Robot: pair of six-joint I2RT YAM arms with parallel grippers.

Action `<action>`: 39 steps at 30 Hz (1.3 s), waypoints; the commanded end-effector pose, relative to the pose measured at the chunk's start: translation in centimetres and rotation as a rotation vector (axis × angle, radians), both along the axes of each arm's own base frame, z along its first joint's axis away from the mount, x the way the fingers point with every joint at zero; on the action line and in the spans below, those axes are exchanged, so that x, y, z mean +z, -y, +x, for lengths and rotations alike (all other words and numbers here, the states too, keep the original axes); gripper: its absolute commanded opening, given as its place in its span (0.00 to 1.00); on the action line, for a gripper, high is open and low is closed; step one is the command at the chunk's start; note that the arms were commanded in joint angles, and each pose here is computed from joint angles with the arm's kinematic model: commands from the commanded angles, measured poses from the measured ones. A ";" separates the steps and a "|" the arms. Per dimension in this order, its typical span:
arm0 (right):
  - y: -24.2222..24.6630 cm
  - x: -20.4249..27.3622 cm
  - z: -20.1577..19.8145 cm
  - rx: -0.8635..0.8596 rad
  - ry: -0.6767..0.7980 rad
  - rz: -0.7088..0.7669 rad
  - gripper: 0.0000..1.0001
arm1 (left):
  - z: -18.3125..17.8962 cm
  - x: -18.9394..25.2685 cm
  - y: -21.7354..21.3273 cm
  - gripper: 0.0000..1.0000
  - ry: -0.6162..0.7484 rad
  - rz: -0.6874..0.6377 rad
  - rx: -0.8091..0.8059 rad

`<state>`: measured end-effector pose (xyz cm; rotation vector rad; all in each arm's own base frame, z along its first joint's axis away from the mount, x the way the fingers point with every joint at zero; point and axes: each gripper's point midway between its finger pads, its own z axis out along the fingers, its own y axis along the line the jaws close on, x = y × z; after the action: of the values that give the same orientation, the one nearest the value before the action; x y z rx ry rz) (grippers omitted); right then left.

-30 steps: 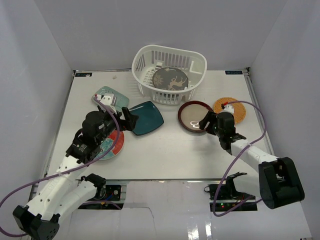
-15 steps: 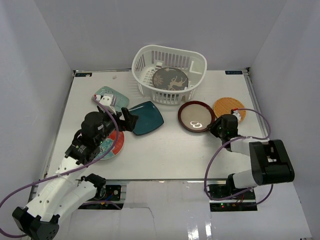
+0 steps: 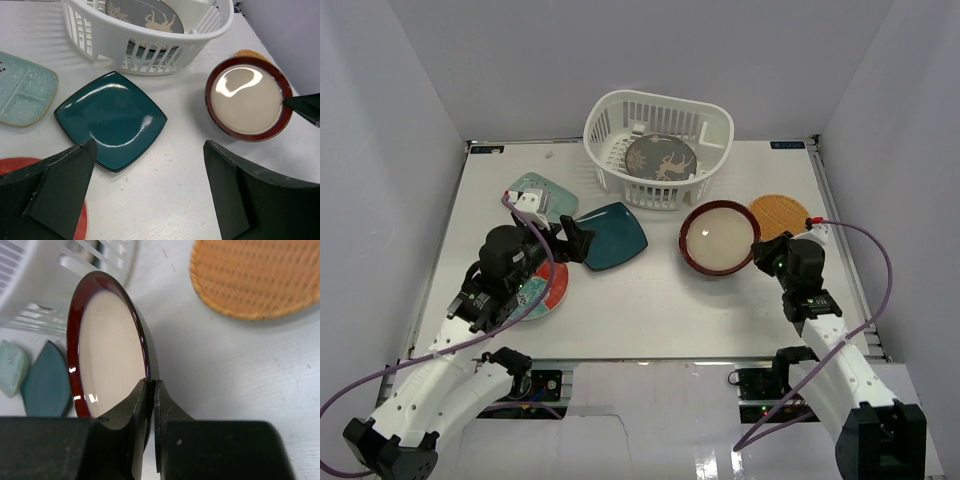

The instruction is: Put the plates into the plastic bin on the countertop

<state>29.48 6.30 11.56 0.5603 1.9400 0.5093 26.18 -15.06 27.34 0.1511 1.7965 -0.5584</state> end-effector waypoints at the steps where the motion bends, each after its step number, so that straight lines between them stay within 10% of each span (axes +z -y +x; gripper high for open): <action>1: -1.2 13.9 1.7 0.065 0.365 0.040 0.08 | 0.0 1.1 -1.0 0.98 0.041 -0.016 0.040; 9: -5.8 26.5 7.1 0.263 0.594 0.084 0.08 | 0.0 1.0 -1.0 0.98 0.039 -0.012 0.041; 20: -14.3 21.5 26.5 0.391 0.371 -0.005 0.08 | 0.0 1.0 -1.0 0.98 0.037 -0.013 0.036; 31: -17.6 16.1 31.9 0.413 0.265 -0.137 0.08 | 0.2 0.7 -1.0 0.98 0.030 -0.005 0.039; 39: -17.1 13.4 31.9 0.398 0.225 -0.277 0.68 | 0.4 0.5 -1.1 0.98 0.025 0.002 0.045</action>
<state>60.43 22.86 17.05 0.0018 2.0693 0.5350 26.39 -14.25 27.70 0.1209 1.7816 -0.5326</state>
